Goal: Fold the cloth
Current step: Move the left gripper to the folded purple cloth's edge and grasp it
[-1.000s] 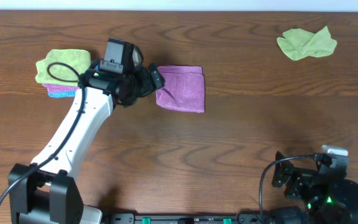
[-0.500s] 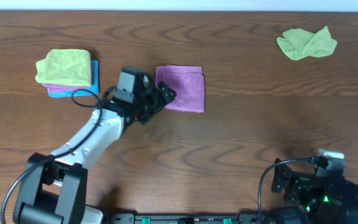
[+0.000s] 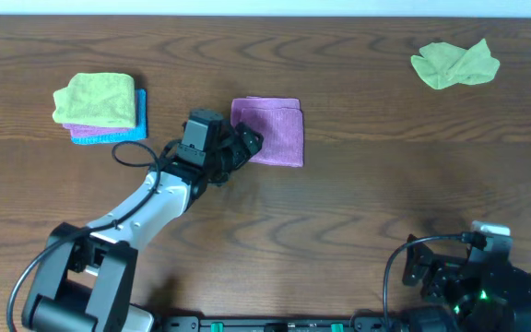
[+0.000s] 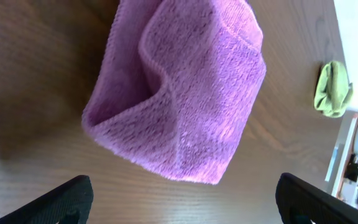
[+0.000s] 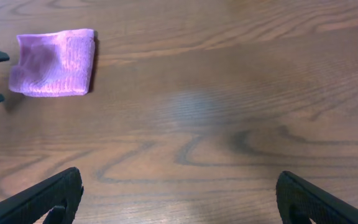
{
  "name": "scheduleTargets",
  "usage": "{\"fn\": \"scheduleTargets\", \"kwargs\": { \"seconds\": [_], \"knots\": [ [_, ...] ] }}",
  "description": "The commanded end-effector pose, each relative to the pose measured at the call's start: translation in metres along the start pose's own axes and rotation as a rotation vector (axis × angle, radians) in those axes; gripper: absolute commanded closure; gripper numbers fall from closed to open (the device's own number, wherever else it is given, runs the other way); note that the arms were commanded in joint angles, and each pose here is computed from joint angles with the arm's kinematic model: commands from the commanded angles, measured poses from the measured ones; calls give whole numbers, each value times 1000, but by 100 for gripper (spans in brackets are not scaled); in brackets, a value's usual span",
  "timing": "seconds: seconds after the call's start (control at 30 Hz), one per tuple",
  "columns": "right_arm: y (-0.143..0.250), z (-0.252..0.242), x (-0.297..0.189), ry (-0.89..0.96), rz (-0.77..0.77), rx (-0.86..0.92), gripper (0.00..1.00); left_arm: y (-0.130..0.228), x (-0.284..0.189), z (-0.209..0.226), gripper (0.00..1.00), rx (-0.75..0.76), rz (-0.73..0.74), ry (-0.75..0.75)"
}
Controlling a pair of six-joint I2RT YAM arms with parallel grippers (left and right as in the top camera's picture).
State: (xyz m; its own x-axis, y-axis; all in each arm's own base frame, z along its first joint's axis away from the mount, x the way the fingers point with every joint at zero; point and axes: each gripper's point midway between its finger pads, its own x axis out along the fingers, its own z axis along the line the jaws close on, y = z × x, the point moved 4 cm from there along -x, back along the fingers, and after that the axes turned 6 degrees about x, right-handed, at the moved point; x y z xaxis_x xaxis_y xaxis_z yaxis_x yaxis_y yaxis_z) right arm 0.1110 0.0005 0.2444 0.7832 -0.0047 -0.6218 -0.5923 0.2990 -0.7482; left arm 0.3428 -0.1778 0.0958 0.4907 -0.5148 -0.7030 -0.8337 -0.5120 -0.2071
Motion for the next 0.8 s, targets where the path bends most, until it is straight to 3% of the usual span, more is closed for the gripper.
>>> {"fn": "scheduleTargets", "kwargs": {
  "seconds": [0.0,0.77],
  "knots": [
    [1,-3,1,20,-1,21,1,5,15,12,5,-33,6,-38],
    [1,-3,1,21,-2,21,1,-5,28,22,5,-42,-62,-75]
  ]
}}
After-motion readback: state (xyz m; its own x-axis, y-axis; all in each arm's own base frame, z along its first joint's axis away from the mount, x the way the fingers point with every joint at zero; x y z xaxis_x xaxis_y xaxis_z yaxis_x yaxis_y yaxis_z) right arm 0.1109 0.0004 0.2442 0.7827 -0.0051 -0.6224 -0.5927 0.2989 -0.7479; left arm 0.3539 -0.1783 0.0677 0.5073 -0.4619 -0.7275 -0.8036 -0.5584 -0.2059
